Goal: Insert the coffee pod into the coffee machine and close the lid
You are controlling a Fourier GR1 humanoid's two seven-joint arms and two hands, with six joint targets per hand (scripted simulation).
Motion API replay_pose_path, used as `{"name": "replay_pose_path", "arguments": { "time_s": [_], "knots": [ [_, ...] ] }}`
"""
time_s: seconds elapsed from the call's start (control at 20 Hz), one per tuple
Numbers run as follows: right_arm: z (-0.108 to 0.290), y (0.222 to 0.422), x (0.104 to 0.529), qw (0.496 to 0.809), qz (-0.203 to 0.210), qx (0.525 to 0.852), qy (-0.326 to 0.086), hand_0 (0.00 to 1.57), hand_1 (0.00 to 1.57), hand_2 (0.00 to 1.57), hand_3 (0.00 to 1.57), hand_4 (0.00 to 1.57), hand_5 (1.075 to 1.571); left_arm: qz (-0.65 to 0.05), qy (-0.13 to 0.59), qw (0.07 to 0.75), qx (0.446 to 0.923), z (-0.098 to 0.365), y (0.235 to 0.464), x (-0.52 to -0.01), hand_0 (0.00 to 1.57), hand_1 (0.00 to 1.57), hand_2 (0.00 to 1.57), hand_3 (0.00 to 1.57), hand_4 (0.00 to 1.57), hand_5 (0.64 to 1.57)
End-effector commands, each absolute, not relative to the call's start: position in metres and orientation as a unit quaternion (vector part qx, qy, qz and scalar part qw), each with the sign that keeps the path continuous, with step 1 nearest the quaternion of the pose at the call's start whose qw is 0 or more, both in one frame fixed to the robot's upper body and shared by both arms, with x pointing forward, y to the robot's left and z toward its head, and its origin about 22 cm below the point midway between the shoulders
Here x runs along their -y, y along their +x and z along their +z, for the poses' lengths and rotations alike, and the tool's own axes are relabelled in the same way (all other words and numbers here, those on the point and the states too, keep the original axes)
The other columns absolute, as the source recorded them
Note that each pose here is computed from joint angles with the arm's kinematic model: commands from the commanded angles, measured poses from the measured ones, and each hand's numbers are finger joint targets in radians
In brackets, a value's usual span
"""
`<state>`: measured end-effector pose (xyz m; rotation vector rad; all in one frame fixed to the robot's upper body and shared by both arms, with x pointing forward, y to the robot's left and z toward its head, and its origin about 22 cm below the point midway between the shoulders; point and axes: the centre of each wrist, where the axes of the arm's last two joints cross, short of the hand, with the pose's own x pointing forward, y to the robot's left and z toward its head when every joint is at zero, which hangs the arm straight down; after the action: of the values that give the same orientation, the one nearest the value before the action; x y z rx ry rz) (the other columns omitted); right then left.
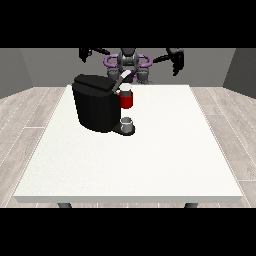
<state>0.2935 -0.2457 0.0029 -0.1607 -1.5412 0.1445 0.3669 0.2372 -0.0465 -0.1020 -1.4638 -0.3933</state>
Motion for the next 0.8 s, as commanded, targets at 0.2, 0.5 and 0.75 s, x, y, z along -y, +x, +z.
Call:
{"name": "replay_pose_path", "arguments": {
  "time_s": [0.2, 0.5, 0.75],
  "knots": [
    [0.015, 0.316, 0.276, 0.722, 0.040, 0.684, -0.102, 0.00, 0.00, 0.00, 0.00, 0.00, 1.571, -0.154, -0.092, 0.732, 0.658, -0.057, 0.346, -0.218, 0.00, 0.00, 0.00, 0.00, 0.35, 1.571],
    [0.016, 0.326, 0.298, 0.740, -0.003, 0.669, -0.076, 0.00, 0.00, 0.00, 0.00, 0.00, 1.571, -0.170, -0.108, 0.713, 0.672, -0.045, 0.340, -0.218, 0.00, 0.00, 0.00, 0.00, 0.36, 1.571],
    [0.058, 0.360, 0.289, 0.736, -0.015, 0.675, -0.043, 0.00, 0.00, 0.00, 0.00, 0.10, 1.571, -0.152, -0.075, 0.701, 0.693, -0.012, 0.352, -0.231, 0.00, 0.00, 0.00, 0.00, 0.38, 1.571]
  ]
}}
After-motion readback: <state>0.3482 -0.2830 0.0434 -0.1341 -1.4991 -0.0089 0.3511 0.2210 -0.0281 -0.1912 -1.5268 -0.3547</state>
